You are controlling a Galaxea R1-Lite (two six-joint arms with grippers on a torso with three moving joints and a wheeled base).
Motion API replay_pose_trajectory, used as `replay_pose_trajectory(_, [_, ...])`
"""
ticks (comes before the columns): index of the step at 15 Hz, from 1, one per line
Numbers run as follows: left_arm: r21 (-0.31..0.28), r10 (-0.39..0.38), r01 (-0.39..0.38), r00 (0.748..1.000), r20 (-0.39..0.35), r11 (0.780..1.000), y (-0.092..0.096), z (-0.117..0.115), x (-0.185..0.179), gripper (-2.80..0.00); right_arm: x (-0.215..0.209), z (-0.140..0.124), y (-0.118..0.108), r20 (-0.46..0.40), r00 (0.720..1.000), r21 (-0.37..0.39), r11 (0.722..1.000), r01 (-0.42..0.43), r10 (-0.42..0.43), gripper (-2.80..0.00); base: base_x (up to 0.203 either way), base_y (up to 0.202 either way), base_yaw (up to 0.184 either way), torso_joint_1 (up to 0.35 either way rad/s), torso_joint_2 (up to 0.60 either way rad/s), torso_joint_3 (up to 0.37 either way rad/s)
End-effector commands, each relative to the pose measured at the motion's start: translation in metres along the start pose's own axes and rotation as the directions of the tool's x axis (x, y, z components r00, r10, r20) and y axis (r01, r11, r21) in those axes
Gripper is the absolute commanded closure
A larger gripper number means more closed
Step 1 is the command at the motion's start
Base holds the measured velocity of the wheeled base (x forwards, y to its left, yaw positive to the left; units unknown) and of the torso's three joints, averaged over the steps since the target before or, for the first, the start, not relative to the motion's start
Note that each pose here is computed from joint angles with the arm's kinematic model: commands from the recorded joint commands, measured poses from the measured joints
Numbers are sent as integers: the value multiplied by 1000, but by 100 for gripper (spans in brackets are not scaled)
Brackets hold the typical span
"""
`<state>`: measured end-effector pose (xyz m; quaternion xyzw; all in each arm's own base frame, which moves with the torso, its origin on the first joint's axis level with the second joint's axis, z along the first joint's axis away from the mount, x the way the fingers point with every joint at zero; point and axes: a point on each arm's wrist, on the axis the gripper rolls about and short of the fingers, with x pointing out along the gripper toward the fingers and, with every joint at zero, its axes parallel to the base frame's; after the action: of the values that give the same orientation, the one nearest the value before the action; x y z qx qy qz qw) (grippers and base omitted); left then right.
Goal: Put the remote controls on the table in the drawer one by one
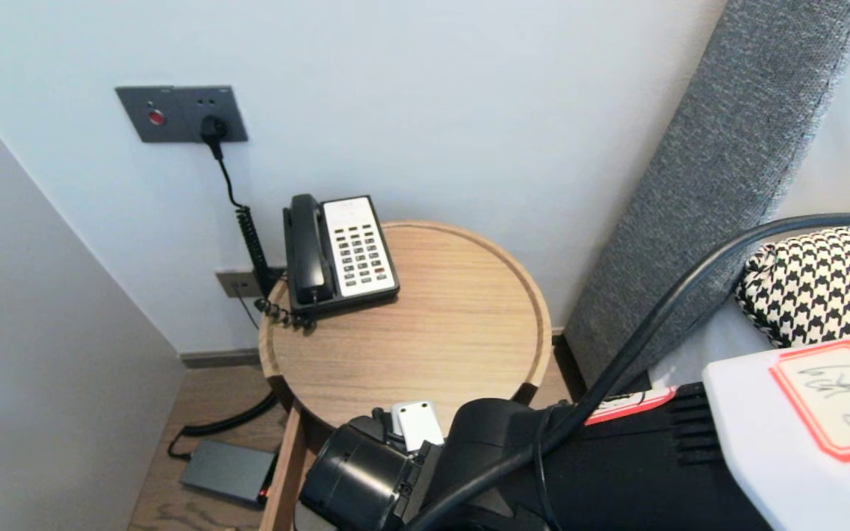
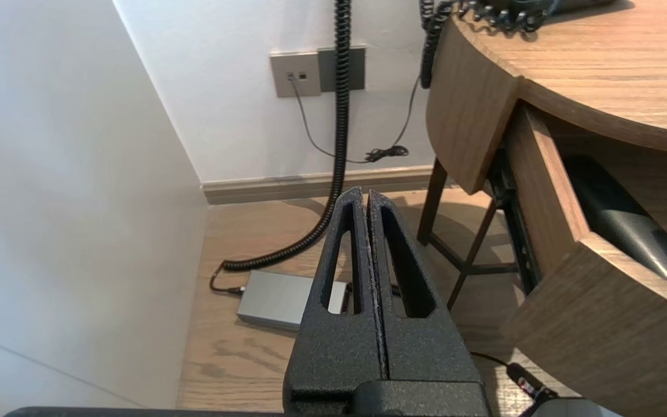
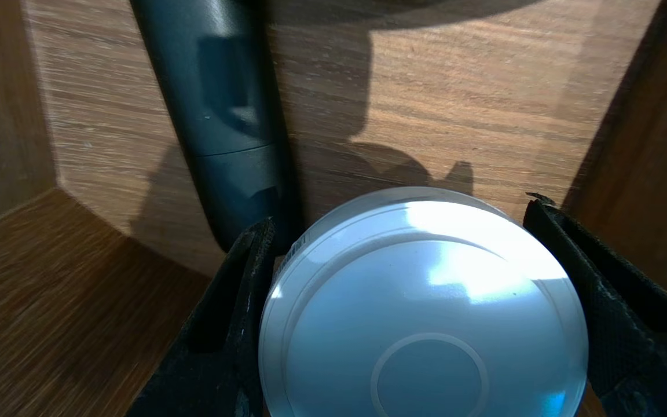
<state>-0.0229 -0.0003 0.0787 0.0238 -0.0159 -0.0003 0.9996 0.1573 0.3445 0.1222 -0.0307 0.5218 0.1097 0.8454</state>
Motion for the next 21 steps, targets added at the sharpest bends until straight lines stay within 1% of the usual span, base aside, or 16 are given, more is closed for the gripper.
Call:
replay_pose_trajectory(1, [0, -1, 1, 1000, -10, 1000, 0, -3, 1, 0, 13, -2, 1, -13, 1000, 1, 1000, 23, -23, 0, 0, 0, 0, 0, 0, 0])
replay_pose_trajectory(5, [0, -1, 1, 1000, -10, 1000, 0, -3, 1, 0, 24, 0, -1, -17, 999, 8, 999, 38, -37, 0, 0, 0, 0, 0, 0, 0])
replay_pose_trajectory(8, [0, 1, -1, 1000, -10, 1000, 0, -3, 1, 0, 31, -1, -3, 0, 1000, 21, 999, 25, -25, 0, 0, 0, 0, 0, 0, 0])
replay_pose_trajectory(13, [0, -1, 1, 1000, -10, 1000, 0, -3, 1, 0, 37, 0, -8, 6, 999, 33, 999, 32, -32, 0, 0, 0, 0, 0, 0, 0])
replay_pose_trajectory(16, [0, -1, 1, 1000, -10, 1000, 0, -3, 1, 0, 41, -3, -9, 35, 999, 33, 999, 5, -6, 0, 0, 0, 0, 0, 0, 0])
replay_pose_trajectory(19, [0, 0, 0, 1000, -10, 1000, 0, -3, 1, 0, 43, -6, -12, 38, 999, 27, 1000, 15, -16, 0, 0, 0, 0, 0, 0, 0])
replay_pose_trajectory(21, [0, 0, 0, 1000, -10, 1000, 0, -3, 1, 0, 46, -3, -15, 52, 999, 39, 999, 11, -13, 0, 0, 0, 0, 0, 0, 0])
